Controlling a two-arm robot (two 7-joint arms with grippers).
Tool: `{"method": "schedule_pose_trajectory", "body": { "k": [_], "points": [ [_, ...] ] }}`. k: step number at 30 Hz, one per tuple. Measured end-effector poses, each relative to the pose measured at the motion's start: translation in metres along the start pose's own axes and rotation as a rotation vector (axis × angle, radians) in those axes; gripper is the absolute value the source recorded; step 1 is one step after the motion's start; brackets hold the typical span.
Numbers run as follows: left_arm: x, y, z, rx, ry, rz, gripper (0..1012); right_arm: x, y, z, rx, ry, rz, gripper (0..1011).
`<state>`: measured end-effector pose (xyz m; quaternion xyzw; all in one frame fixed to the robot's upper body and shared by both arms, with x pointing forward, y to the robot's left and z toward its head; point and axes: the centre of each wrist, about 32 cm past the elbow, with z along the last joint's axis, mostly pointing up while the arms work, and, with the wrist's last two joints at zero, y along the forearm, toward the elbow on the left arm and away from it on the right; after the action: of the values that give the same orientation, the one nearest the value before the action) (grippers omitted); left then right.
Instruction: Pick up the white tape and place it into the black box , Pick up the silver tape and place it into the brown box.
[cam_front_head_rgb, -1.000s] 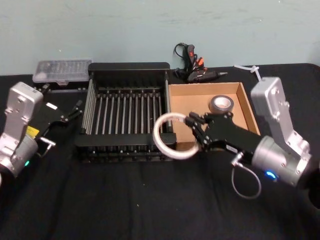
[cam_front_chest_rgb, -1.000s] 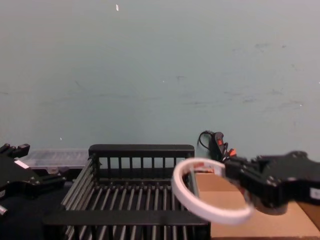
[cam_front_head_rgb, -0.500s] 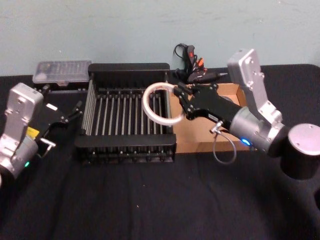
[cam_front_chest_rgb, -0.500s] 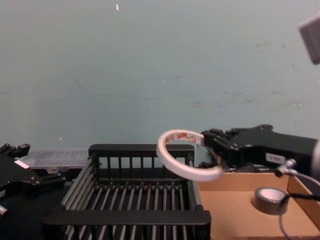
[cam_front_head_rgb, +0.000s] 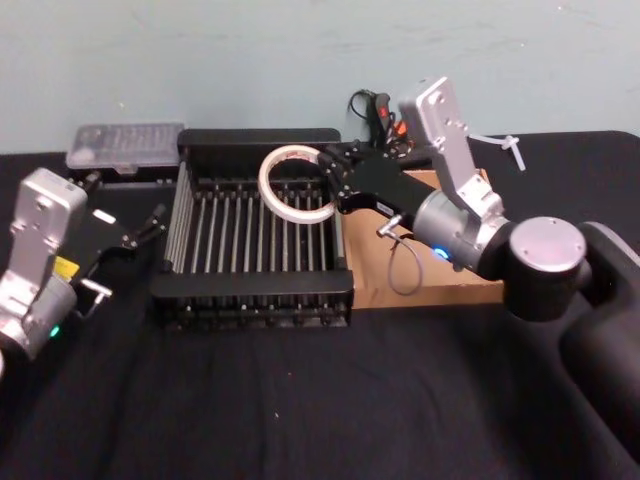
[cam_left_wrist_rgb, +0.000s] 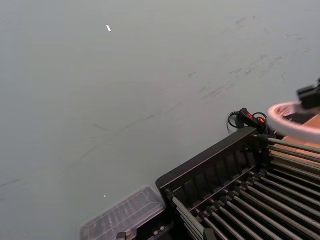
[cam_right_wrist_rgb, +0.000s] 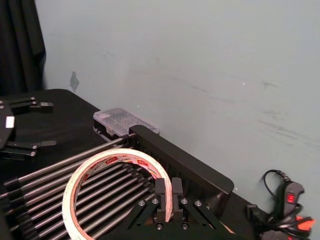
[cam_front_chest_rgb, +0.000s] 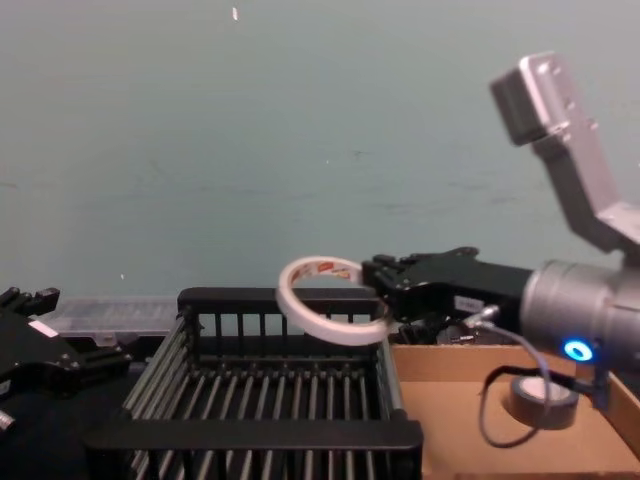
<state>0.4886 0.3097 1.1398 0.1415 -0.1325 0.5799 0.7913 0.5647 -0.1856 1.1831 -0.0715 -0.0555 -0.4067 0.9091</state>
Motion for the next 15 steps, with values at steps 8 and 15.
{"method": "schedule_pose_trajectory", "body": {
  "k": [8, 15],
  "points": [
    [0.0000, 0.000, 0.000, 0.000, 0.000, 0.000, 1001, -0.0024, 0.025, -0.009, -0.031, 0.014, 0.000, 81],
    [0.0000, 0.000, 0.000, 0.000, 0.000, 0.000, 1001, -0.0058, 0.037, -0.019, -0.070, 0.022, 0.005, 80]
  ]
}}
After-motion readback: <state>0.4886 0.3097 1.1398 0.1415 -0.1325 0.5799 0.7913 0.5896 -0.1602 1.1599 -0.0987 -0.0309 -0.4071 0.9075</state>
